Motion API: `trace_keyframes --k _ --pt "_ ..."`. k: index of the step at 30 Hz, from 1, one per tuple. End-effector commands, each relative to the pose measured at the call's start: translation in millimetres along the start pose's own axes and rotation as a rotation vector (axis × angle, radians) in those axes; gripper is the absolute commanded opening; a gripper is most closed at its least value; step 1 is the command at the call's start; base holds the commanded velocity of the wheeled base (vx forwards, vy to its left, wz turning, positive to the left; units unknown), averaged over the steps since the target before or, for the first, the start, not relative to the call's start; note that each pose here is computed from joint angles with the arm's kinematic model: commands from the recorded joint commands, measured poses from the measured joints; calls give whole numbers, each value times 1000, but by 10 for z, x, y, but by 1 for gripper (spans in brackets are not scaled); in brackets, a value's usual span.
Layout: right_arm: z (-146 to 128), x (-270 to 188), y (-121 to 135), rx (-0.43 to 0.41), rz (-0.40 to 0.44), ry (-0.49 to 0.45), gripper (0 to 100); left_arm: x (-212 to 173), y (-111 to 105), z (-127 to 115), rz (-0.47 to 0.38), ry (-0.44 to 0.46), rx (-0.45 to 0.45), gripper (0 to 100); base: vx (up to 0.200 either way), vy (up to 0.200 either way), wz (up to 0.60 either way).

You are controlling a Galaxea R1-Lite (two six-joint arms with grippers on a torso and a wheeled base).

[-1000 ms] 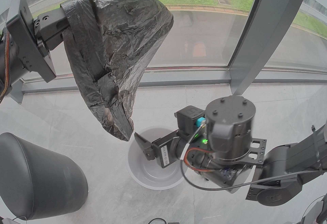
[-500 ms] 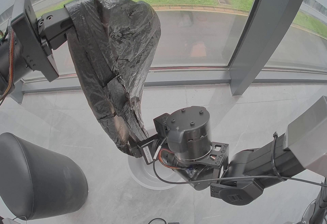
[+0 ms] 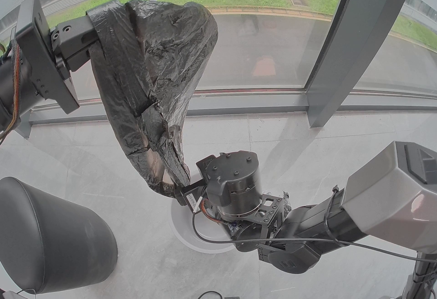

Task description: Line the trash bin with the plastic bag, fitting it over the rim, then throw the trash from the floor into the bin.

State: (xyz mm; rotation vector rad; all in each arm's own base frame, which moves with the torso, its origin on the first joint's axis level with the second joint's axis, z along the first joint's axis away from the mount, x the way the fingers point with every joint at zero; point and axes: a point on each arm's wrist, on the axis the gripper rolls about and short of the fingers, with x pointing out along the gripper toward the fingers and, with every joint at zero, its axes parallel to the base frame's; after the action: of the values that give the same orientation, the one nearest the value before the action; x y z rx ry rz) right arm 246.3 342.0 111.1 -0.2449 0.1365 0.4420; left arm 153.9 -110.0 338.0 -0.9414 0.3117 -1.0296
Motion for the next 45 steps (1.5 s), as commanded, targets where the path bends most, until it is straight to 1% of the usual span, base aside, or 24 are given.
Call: trace_keyframes --k 1,9,13,14,20,23,27,29,31,32,33,35,37,38,42,43,44,45 --pt "-170 117 52 -44 -25 -1 100 -15 -2 -2 1 -3 0 0 0 0 0" --pt "-223 133 90 -53 -21 4 100 -26 -6 6 1 -8 3 0 0 0 0" --pt "-197 134 79 -39 -30 -15 100 -26 -2 3 3 -8 2 0 0 0 0" --pt "-189 135 71 -35 -32 -23 0 -26 -2 3 3 -9 2 0 0 0 0" --pt "-163 104 73 -22 -30 -44 0 -28 5 7 14 -24 2 0 0 0 0" --pt "-129 11 37 3 -25 -69 0 -41 34 -18 25 -19 -4 0 0 0 0" --pt "-187 -206 -63 53 1 -38 0 -125 187 -78 81 -22 -17 0 0 0 0" --pt "-243 -368 -124 99 65 -9 0 -186 323 -103 131 -29 -26 0 0 0 0" --pt "-322 -531 -192 97 170 33 0 -216 410 -110 166 -36 -34 0 0 0 0" --pt "-338 -556 -208 94 187 41 0 -218 429 -112 173 -37 -34 0 0 0 0" --pt "-411 -727 -276 82 309 79 0 -241 504 -106 203 -47 -41 0 0 0 0" --pt "-492 -864 -340 73 422 124 0 -265 582 -108 235 -55 -51 0 0 0 0" --pt "-561 -956 -405 70 499 169 0 -280 650 -114 261 -58 -59 0 0 0 0" --pt "-586 -974 -448 72 521 185 0 -286 681 -119 273 -59 -64 0 0 0 0" --pt "-694 -1013 -588 87 579 248 0 -299 807 -182 315 -41 -89 0 0 0 0" --pt "-694 -1013 -588 87 579 248 0 -299 807 -182 315 -41 -89 0 0 0 0" --pt "-755 -1057 -627 88 618 291 0 -303 862 -216 332 -30 -101 0 0 0 0" --pt "-834 -1123 -645 93 695 354 0 -303 933 -254 354 -17 -117 0 0 0 0"
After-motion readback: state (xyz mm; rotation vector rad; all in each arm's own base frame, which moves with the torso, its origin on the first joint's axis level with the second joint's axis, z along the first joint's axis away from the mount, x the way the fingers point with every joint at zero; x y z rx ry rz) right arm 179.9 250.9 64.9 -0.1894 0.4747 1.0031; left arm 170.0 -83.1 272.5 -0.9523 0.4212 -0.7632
